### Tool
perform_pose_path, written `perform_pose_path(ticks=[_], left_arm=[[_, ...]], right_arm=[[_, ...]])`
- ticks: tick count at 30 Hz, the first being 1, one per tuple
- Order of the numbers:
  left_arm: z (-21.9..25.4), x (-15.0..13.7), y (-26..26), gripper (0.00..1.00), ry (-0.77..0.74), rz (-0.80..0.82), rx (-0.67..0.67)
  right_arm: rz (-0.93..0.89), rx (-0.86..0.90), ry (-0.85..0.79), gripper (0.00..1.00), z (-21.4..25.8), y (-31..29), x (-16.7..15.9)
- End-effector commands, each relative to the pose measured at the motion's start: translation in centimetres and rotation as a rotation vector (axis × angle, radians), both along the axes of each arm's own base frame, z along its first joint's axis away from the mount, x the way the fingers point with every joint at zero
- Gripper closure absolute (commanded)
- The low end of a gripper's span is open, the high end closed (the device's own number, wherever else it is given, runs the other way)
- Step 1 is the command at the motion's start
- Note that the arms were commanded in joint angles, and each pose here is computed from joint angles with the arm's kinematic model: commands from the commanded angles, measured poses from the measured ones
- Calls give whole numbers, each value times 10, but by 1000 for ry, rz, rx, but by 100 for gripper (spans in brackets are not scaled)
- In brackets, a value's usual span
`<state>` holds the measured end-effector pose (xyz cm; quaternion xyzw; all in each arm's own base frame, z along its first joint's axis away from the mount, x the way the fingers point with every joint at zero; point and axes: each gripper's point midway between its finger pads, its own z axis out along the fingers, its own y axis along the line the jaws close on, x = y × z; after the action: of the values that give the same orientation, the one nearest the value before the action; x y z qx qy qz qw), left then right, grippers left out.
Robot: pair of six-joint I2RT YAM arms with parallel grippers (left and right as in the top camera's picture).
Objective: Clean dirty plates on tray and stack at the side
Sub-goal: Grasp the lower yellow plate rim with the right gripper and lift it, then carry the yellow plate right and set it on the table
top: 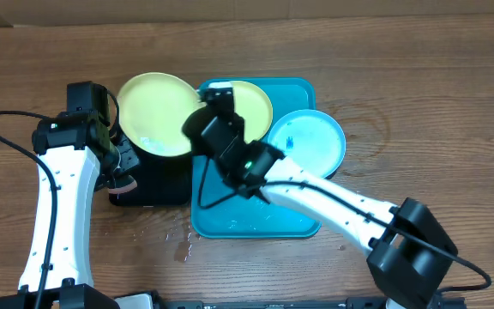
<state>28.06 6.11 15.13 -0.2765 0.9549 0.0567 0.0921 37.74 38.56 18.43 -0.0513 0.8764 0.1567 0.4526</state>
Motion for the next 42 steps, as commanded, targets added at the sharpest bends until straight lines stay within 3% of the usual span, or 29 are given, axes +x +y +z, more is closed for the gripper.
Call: perform_pose_path(ticks=[1, 7, 18, 42], left_arm=[[1, -2, 4, 96, -5, 31, 21], [1, -2, 2, 96, -7, 29, 8], [1, -1, 0, 96, -10, 27, -3], [1, 1, -1, 96, -16, 27, -5]], right_arm=[[-36, -205, -258, 96, 46, -9, 13], [51, -314, -517, 96, 100, 12, 18], [41, -335, -861, 96, 186, 26, 5], [26, -331, -898, 96, 197, 25, 3]])
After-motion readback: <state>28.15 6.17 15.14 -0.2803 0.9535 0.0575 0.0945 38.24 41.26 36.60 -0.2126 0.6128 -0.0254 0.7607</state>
